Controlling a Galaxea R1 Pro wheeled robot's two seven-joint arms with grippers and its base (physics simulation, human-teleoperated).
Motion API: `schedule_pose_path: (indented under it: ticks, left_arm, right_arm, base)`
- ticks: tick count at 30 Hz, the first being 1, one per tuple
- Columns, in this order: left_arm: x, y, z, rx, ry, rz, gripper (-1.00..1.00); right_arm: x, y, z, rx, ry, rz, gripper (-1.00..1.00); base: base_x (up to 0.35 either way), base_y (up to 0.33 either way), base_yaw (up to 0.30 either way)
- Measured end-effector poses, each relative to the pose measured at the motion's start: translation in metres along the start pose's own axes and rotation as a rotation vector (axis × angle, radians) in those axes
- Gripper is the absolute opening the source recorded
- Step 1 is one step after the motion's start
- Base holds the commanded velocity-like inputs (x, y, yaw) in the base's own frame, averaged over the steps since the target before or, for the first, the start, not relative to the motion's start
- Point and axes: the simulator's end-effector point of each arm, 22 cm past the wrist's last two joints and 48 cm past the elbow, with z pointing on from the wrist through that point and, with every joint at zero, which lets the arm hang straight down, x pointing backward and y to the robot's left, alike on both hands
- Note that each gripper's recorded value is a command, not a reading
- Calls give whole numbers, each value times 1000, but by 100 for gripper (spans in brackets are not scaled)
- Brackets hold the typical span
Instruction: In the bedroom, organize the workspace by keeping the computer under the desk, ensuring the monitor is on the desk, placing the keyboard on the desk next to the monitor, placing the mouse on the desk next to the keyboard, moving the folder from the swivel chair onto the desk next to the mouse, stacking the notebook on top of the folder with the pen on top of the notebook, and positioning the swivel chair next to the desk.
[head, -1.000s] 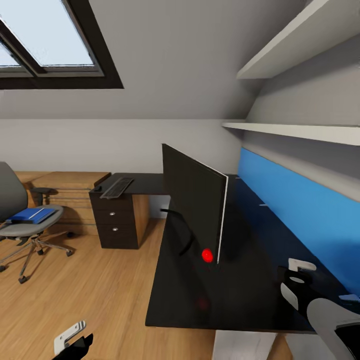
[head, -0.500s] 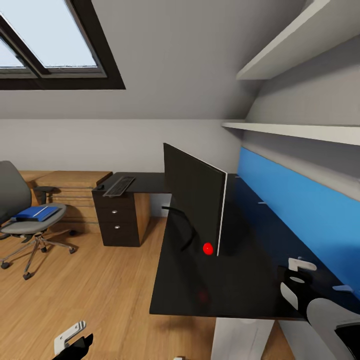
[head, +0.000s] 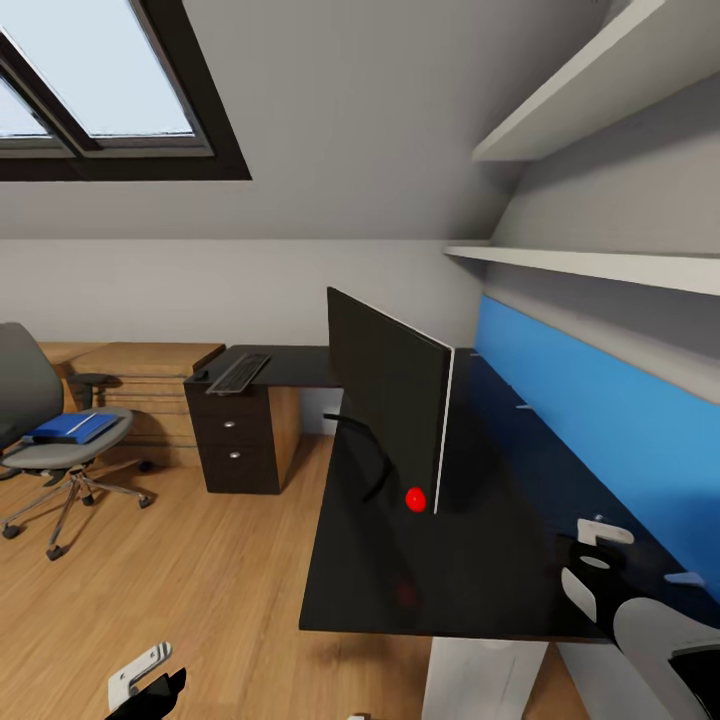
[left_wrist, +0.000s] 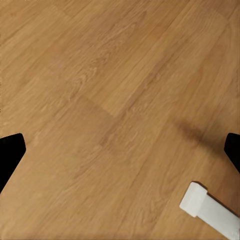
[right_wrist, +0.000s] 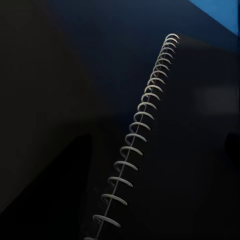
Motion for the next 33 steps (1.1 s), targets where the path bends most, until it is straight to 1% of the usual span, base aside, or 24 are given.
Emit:
schedule_pose_path:
  ticks: [4, 7, 13, 21, 27, 33]
  left_arm:
    - [-4, -2, -5, -1, 2, 0, 100]
    - [-6, -4, -9, -1, 5, -1, 100]
    - [-9, -3, -15, -12, 13, 1, 100]
    - [-13, -6, -25, -16, 19, -1, 100]
    - [-14, -5, -26, -19, 20, 0, 100]
    - [-13, -4, -25, -21, 21, 0, 100]
  right_arm:
    - [2, -4, -3, 5, 15, -9, 100]
    - [2, -6, -5, 11, 31, 5, 100]
    - [-8, -8, -10, 10, 31, 7, 100]
    - [-20, -10, -16, 11, 31, 7, 100]
    - [-24, -10, -16, 11, 22, 14, 100]
    - [-31, -11, -16, 14, -12, 29, 100]
  base:
    - [0, 0, 0]
    - [0, 0, 0]
    - [0, 0, 0]
    - [0, 0, 0]
    - [0, 0, 0]
    - [0, 0, 0]
